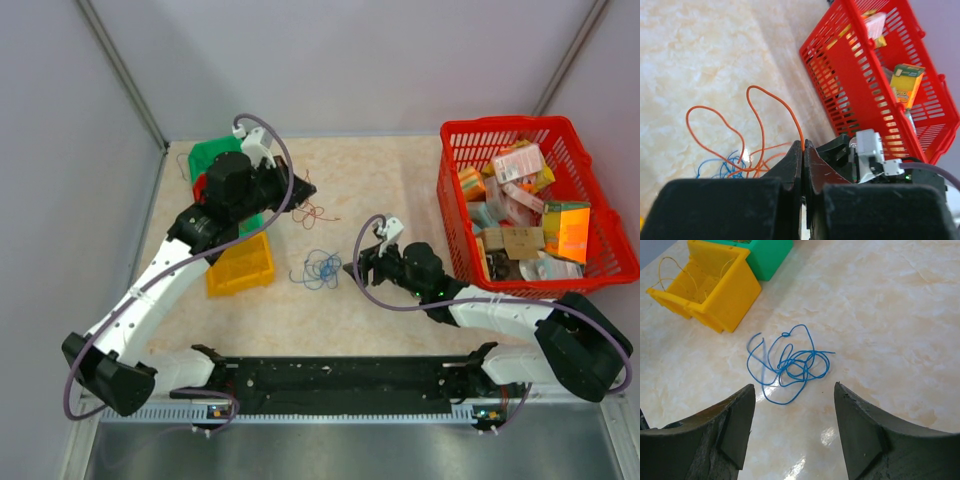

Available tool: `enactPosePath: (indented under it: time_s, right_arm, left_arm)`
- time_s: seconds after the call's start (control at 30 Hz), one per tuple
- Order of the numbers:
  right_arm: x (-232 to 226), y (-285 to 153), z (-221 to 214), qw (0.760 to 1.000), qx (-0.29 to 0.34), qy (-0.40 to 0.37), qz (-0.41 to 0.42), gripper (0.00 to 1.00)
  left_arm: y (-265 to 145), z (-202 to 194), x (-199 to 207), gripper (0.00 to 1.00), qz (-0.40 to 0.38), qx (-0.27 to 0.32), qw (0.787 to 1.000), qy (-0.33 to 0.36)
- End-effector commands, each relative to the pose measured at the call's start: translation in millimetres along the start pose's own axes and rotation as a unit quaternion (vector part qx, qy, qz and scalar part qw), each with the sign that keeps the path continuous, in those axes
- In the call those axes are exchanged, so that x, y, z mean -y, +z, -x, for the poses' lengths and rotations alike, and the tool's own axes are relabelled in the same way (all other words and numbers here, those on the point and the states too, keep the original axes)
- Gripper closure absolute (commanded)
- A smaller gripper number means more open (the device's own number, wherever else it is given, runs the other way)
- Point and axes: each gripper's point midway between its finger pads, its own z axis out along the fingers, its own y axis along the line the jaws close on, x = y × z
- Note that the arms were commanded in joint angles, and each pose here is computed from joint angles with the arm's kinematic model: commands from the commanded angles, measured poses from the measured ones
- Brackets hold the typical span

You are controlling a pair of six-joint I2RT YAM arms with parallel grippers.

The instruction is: Untangle the cables

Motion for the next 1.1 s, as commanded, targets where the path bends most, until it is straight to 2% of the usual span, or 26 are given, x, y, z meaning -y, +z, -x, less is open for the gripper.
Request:
enactPosePath:
  time_s: [0.0, 0.13, 0.27, 0.37, 0.43, 0.53, 0.63, 0.77, 0.87, 0.97, 1.07]
  right_arm:
    - [-18.7, 3.8, 27.9, 0.999, 0.037, -0.002, 0.040, 0.35]
    - [-28.0, -0.9, 32.1, 0.996, 0.054, -0.006, 0.067, 0.31]
    - [-25.8, -3.0, 31.7, 0.997, 0.053, -0.006, 0.061, 0.31]
    - [-25.2, -5.1, 33.6, 0.997, 0.058, -0.008, 0.058, 0.30]
    - [-24.1, -5.9, 33.5, 0.997, 0.058, -0.009, 0.055, 0.30]
    - [-23.1, -5.6, 34.1, 0.997, 0.058, -0.008, 0.053, 0.30]
    - [-23.0, -5.3, 34.0, 0.997, 0.057, -0.008, 0.052, 0.30]
    - [-22.4, -5.6, 34.8, 0.997, 0.059, -0.008, 0.050, 0.30]
    - [-22.8, -5.3, 34.9, 0.997, 0.059, -0.008, 0.050, 0.31]
    - [-22.2, -5.0, 34.0, 0.997, 0.058, -0.007, 0.050, 0.31]
    - [-22.1, -4.1, 33.6, 0.997, 0.056, -0.007, 0.050, 0.31]
  left_arm:
    - [-24.1, 32.7, 26.5, 1.00, -0.032, 0.048, 0.998, 0.025]
    - [-22.6, 28.8, 41.3, 1.00, -0.073, 0.033, 0.997, 0.013]
    - [-22.6, 33.6, 29.6, 1.00, -0.039, 0.047, 0.998, 0.024]
    - [-23.9, 42.8, -1.7, 1.00, 0.049, 0.067, 0.996, 0.022]
    - [-30.6, 52.1, -34.1, 1.00, 0.135, 0.084, 0.987, 0.003]
    - [-49.2, 63.8, -75.7, 1.00, 0.234, 0.115, 0.965, -0.041]
    - [-65.4, 67.5, -116.4, 1.00, 0.293, 0.148, 0.941, -0.084]
    - [-78.2, 57.0, -166.7, 1.00, 0.332, 0.173, 0.915, -0.154]
    - [-80.7, 46.9, -198.9, 1.00, 0.364, 0.177, 0.898, -0.171]
    - [-71.9, 33.2, -222.0, 1.00, 0.383, 0.158, 0.893, -0.175]
    - [-50.6, 11.6, -236.3, 1.00, 0.374, 0.115, 0.898, -0.199]
